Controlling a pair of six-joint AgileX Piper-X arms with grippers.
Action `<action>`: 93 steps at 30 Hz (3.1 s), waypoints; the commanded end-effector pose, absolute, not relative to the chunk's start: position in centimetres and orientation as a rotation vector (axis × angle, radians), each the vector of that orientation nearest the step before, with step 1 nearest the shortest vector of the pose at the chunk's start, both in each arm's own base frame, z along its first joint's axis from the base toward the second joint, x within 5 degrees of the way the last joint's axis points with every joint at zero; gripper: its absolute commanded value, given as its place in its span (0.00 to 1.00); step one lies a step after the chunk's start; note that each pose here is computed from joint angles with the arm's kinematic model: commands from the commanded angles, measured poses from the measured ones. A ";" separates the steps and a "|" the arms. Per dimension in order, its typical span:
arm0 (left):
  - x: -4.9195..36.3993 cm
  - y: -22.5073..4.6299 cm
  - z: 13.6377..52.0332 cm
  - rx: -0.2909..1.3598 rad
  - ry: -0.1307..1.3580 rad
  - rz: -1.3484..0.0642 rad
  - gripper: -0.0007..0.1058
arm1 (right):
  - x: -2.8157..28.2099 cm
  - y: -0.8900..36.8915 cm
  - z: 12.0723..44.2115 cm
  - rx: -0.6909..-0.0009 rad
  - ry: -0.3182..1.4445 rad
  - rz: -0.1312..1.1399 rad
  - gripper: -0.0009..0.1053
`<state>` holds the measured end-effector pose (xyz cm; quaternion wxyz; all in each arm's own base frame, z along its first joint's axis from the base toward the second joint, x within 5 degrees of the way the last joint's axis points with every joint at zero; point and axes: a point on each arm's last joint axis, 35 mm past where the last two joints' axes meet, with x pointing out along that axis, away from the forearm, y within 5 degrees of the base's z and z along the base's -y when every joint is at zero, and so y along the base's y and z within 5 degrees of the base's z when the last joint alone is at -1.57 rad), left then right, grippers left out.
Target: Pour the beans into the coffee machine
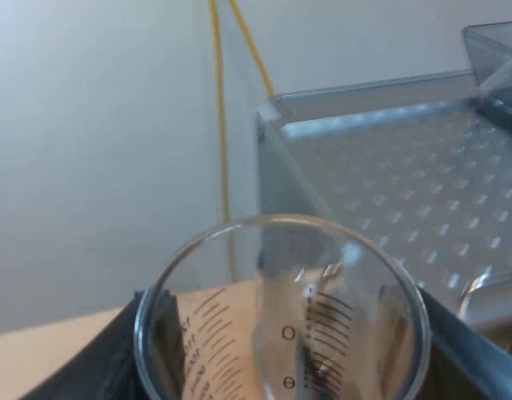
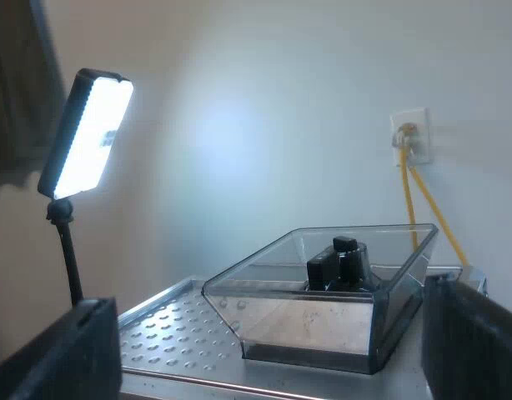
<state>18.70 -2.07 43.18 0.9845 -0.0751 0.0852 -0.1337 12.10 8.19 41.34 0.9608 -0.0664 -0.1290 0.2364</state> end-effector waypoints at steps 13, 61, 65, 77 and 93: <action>27.4 -5.4 50.2 -0.122 0.097 -0.359 0.24 | 12.0 8.1 41.7 -0.130 -0.281 0.476 0.75; 39.0 -19.5 49.4 0.534 -0.032 -0.533 0.24 | 12.0 8.1 41.7 -0.130 -0.281 0.476 0.75; 38.9 -20.4 49.4 0.610 -0.079 -0.547 0.24 | 12.0 8.1 41.7 -0.130 -0.281 0.476 0.75; 39.3 -21.0 49.5 1.032 -0.261 -0.514 0.24 | 12.0 8.1 41.7 -0.130 -0.281 0.476 0.75; 39.1 -21.2 49.5 1.388 -0.416 -0.530 0.24 | 12.0 8.1 41.7 -0.130 -0.281 0.476 0.75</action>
